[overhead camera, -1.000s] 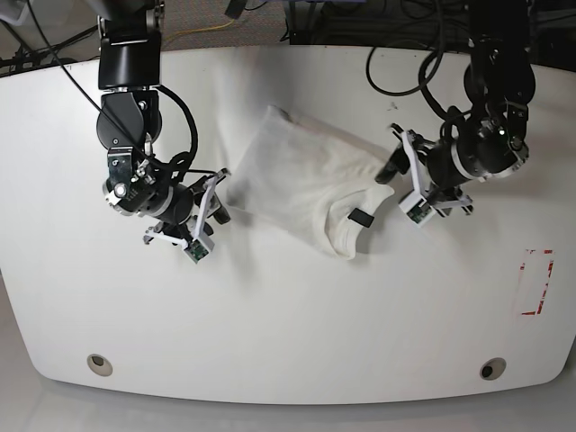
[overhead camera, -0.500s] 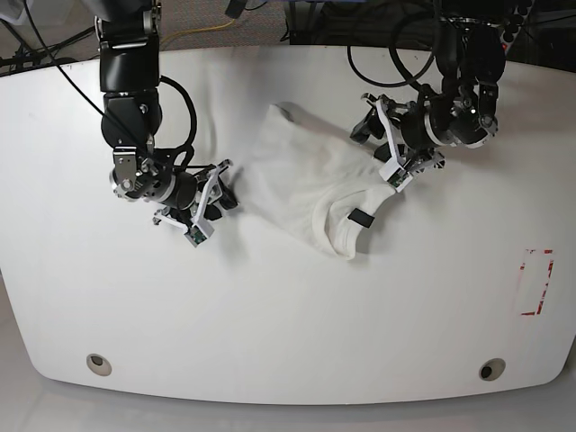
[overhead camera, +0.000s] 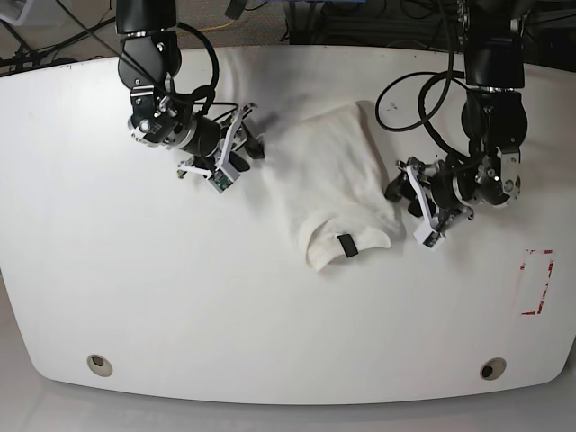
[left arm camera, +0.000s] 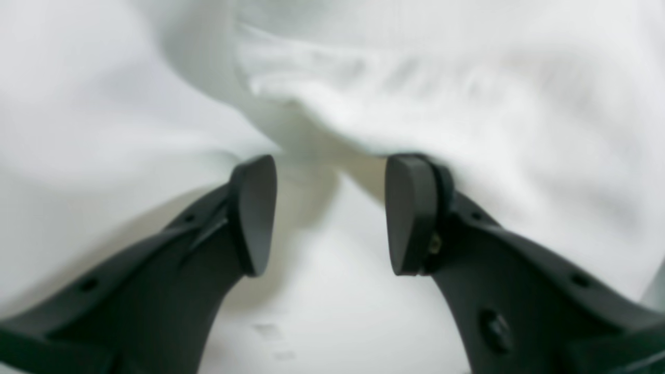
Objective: Fold the T-shirt properly
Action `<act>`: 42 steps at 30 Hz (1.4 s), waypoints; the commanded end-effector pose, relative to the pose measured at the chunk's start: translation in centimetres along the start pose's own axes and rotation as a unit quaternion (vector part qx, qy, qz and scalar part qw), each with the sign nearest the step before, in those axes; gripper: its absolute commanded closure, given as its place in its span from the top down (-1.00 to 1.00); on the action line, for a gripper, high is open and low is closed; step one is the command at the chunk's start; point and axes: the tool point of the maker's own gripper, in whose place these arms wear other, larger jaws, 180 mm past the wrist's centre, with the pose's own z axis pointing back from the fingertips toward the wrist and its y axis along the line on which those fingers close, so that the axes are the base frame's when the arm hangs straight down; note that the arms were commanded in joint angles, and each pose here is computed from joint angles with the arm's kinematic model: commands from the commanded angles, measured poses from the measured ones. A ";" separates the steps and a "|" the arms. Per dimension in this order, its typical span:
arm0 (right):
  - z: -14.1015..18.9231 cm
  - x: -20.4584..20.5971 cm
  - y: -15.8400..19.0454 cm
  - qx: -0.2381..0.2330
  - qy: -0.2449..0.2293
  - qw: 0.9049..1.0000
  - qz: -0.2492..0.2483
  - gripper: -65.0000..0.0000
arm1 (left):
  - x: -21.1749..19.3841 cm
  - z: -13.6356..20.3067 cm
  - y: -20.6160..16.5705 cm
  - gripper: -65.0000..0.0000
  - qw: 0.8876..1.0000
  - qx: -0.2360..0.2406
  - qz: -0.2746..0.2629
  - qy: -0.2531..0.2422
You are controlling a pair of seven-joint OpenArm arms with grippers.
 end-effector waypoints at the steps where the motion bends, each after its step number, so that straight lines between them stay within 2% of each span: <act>1: -0.4 2.0 2.1 0.020 -0.023 0.999 0.012 -0.38 | 3.1 1.4 1.7 -0.04 0.999 0.019 -0.019 -0.033; 7: -2.0 2.9 6.8 0.072 -0.021 0.997 0.025 -0.38 | 6.3 5.5 2.9 -0.04 0.993 0.067 -0.073 -0.060; 10: -2.0 3.4 7.1 0.075 -0.030 0.996 0.024 -0.38 | 7.5 7.0 1.4 -0.04 0.988 0.078 -0.110 -0.069; 13: -1.4 3.9 6.6 0.067 -0.035 0.996 0.037 -0.38 | 7.8 6.8 -1.5 -0.04 0.988 0.062 -0.115 -0.087; 15: -0.8 3.9 6.1 0.059 -0.034 0.996 0.048 -0.38 | 7.7 6.3 -3.0 -0.04 0.988 0.048 -0.111 -0.095; 18: 0.2 3.6 4.2 0.039 -0.029 0.997 0.055 -0.38 | 7.1 4.4 -5.8 0.03 0.993 0.022 -0.075 -0.092; 22: 1.6 3.2 0.6 -0.008 -0.034 0.999 0.029 -0.38 | 6.7 1.8 -8.5 0.38 0.996 0.034 -0.030 -0.072; 27: 3.1 2.5 -2.5 -0.051 -0.029 0.998 0.003 -0.38 | 4.9 -1.2 -10.9 0.43 0.996 0.043 0.010 -0.079; 32: 4.1 1.9 -4.3 -0.077 -0.018 0.997 -0.011 -0.38 | 2.0 -3.9 -10.8 0.43 0.993 0.078 0.053 -0.072; 36: 4.7 1.8 -5.2 -0.092 -0.021 0.995 -0.020 -0.38 | -0.1 -4.5 -9.3 0.43 0.990 0.096 0.077 -0.072; 42: 4.9 1.9 -5.4 -0.094 -0.022 0.995 -0.018 -0.38 | -3.7 -2.5 -2.5 0.44 0.980 0.165 0.101 -0.052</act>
